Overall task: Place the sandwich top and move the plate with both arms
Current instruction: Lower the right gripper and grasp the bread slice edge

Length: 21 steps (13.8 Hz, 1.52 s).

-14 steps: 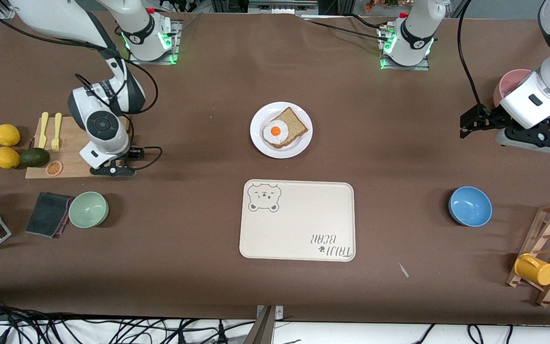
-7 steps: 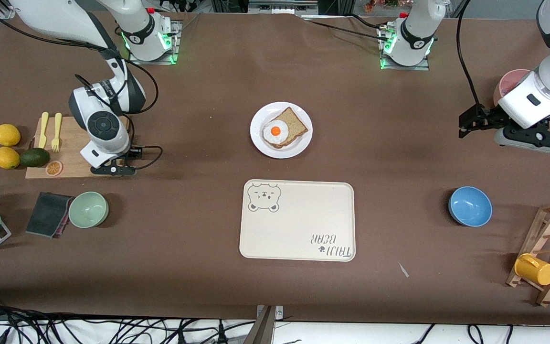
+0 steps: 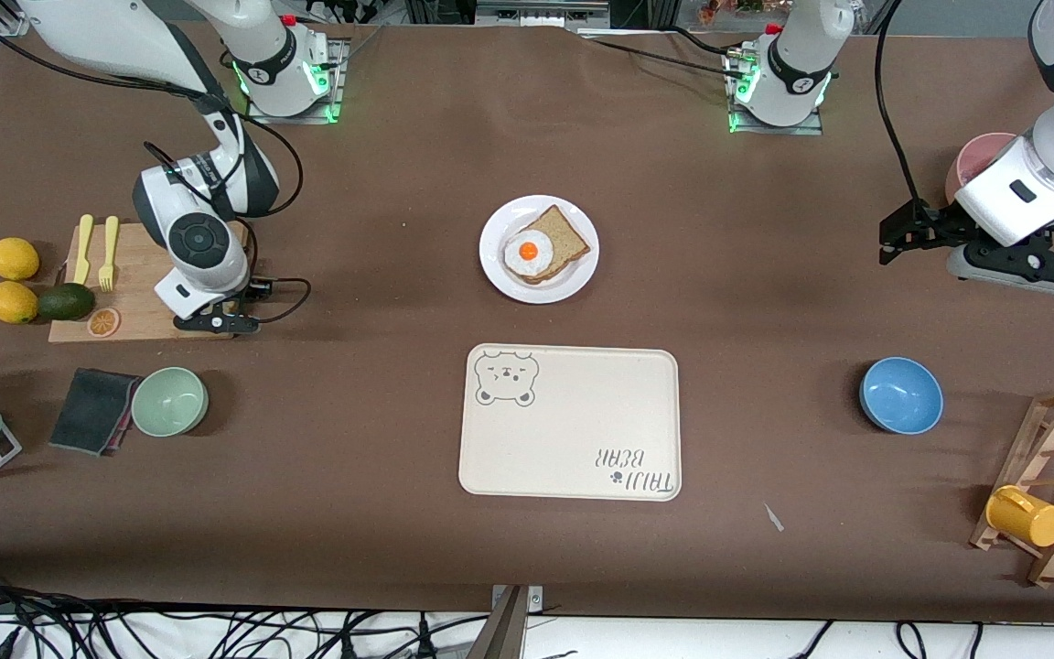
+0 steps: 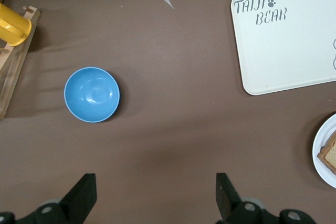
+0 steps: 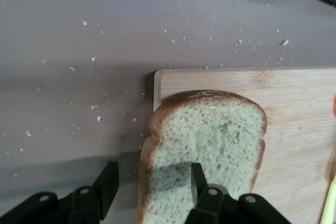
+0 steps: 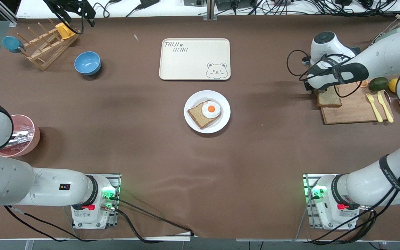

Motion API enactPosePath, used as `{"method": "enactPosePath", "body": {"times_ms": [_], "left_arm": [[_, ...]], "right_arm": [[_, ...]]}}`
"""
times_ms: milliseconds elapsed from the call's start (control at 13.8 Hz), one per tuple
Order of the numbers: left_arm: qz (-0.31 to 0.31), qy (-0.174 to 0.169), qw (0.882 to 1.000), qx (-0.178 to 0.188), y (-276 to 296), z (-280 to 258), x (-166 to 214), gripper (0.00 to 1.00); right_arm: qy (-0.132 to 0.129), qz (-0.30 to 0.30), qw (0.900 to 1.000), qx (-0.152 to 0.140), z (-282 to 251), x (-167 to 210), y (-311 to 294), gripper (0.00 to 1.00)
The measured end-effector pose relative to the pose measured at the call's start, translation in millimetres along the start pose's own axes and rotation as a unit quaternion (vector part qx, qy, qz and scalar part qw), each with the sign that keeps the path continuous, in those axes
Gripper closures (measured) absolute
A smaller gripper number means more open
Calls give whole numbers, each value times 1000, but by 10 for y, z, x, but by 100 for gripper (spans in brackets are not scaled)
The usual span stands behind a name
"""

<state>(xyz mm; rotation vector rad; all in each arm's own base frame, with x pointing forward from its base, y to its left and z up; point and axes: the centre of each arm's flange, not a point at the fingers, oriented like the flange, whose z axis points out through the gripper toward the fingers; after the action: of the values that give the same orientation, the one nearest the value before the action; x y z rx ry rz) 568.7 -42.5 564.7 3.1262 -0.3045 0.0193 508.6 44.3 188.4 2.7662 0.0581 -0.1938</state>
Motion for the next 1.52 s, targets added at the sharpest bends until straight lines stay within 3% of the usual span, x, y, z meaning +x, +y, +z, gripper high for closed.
{"method": "enactPosePath", "body": {"times_ms": [939,1156,1517], "left_arm": [[0,0,1000,0,0,0,0,0],[0,0,1000,0,0,0,0,0],[0,0,1000,0,0,0,0,0]], "right_arm": [[-3,13,1000,-4,21,-11,27,71],[-4,17,1000,-5,15,-13,33,89],[-4,22,1000,-6,13,-14,30,92]]}}
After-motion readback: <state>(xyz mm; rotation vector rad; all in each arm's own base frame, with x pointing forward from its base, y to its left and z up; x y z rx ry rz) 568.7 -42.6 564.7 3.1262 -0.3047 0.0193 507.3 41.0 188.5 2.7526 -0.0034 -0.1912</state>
